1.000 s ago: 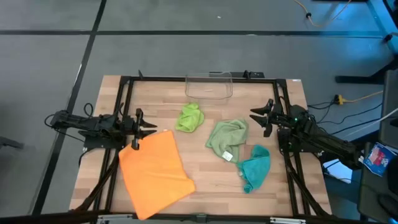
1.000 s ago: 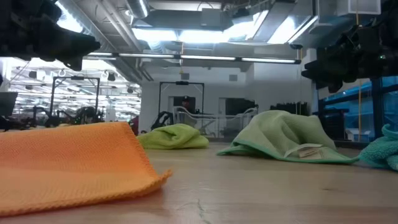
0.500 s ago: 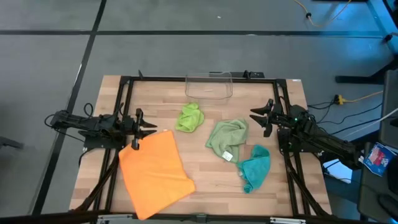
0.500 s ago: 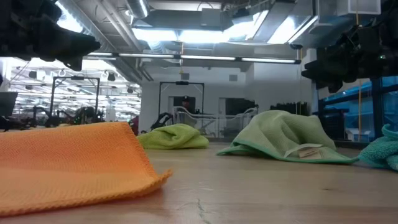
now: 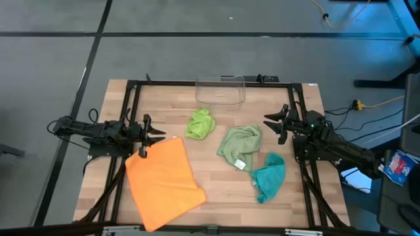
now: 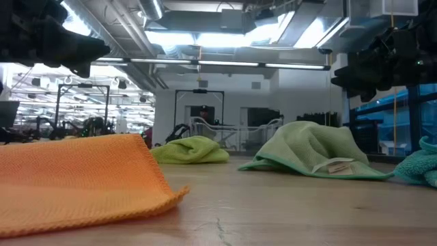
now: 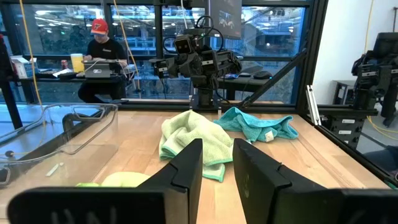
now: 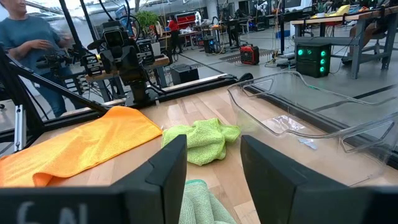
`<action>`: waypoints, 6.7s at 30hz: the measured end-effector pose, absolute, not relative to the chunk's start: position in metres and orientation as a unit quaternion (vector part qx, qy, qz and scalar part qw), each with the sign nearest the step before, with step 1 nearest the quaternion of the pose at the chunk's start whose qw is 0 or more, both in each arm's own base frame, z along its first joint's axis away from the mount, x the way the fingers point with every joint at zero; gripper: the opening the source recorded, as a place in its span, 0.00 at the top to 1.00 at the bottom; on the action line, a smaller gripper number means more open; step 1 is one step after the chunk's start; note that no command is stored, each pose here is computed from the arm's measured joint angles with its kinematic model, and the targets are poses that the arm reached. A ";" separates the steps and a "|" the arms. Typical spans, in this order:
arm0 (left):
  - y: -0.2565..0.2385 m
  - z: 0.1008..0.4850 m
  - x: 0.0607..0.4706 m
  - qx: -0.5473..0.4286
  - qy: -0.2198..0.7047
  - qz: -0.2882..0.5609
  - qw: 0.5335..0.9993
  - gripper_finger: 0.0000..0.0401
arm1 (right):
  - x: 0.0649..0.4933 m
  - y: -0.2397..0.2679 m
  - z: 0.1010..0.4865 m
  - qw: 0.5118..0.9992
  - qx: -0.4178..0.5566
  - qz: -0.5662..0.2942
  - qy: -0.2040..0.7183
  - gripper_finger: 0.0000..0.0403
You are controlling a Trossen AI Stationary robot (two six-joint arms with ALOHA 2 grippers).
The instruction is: Fold microfiber towels
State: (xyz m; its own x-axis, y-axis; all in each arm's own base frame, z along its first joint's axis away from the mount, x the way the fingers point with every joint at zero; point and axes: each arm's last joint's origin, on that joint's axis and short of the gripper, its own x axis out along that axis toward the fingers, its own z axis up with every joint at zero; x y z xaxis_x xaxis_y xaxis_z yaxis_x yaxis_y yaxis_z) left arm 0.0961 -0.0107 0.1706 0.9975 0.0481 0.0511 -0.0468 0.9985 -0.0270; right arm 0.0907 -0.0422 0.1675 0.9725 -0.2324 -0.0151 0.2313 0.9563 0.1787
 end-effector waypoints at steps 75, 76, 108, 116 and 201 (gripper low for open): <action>-0.011 0.170 0.096 -0.013 -0.026 0.024 0.999 0.79 | 0.091 -0.042 0.167 0.986 0.120 -0.117 -0.007 0.62; -0.011 0.171 0.096 -0.013 -0.026 0.024 0.999 0.79 | 0.091 -0.042 0.167 0.986 0.117 -0.117 -0.007 0.62; -0.011 0.171 0.096 -0.013 -0.026 0.024 0.999 0.79 | 0.091 -0.042 0.170 0.978 0.174 -0.110 -0.026 0.62; -0.011 0.171 0.096 -0.013 -0.026 0.024 0.999 0.79 | 0.090 -0.043 0.180 0.975 0.156 -0.134 -0.080 0.48; -0.010 0.176 0.096 0.012 -0.052 0.026 0.998 0.79 | 0.091 -0.042 0.173 0.971 0.211 -0.100 -0.043 0.30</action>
State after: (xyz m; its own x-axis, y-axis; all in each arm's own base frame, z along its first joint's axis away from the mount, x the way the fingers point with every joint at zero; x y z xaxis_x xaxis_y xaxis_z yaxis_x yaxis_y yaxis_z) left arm 0.0957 -0.0105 0.1758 0.9933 0.0506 0.1042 -0.0531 0.9984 0.0211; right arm 0.0908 -0.0416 0.1728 0.9764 -0.2123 0.0409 0.1763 0.8912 0.4179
